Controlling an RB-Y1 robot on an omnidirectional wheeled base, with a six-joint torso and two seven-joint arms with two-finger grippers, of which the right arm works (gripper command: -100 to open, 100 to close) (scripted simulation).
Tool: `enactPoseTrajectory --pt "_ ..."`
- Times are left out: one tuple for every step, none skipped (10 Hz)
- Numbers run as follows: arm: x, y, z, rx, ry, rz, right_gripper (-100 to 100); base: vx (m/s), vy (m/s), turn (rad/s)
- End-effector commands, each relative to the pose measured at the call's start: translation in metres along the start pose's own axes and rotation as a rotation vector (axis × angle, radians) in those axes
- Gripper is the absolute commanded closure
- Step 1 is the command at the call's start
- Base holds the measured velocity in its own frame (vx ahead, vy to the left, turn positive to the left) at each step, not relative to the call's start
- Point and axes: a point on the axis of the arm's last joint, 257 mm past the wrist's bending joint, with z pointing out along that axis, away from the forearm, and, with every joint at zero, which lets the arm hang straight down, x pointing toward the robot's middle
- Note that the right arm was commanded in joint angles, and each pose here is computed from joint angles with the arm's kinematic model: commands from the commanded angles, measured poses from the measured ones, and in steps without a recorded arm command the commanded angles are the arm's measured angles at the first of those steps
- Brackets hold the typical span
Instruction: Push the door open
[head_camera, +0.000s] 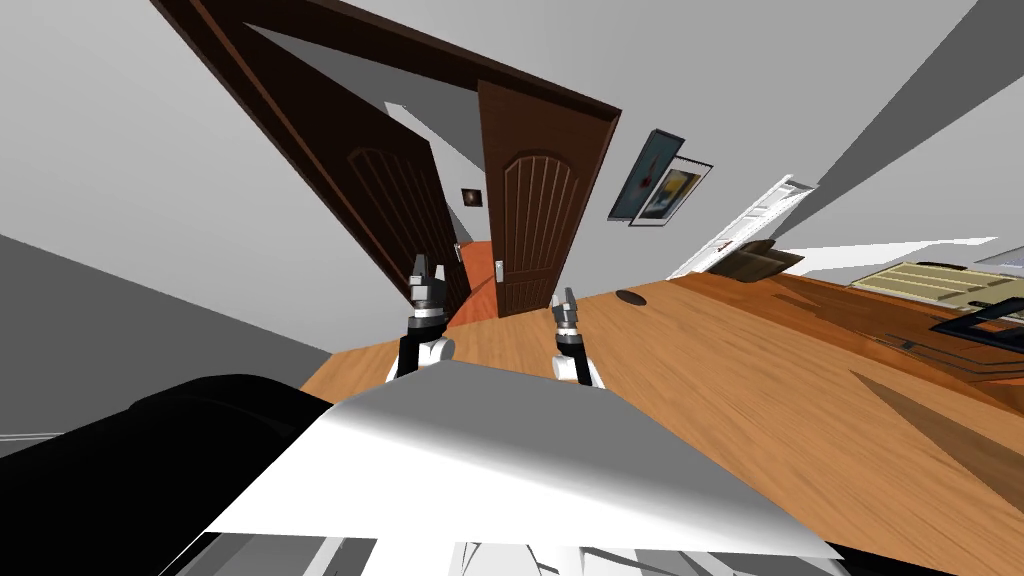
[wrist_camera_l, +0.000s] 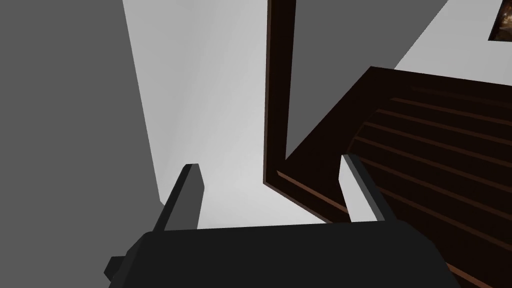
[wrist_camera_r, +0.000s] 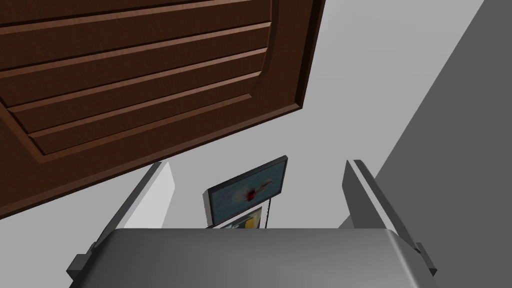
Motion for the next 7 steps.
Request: enactPoseTrajectory --pt "0.019 -0.017 0.0022 0.034 0.034 0.035 -100 0.150 0.099 -0.146" --pt "0.026 -0.024 0.0032 0.046 0.048 0.047 -100 0.139 0.093 -0.101" --pt "0.040 -0.037 0.0049 0.071 0.074 0.069 -100 0.124 0.097 -0.183" --pt "0.047 -0.043 0.0056 0.084 0.088 0.080 -100 0.127 0.095 -0.150" --pt "0.047 -0.043 0.0056 0.084 0.088 0.080 -100 0.081 0.062 -0.016" --pt "0.054 -0.050 0.0061 0.097 0.102 0.090 -100 0.059 0.034 -0.049" --pt "0.069 -0.063 0.0066 0.123 0.131 0.109 -100 0.084 0.062 -0.152"
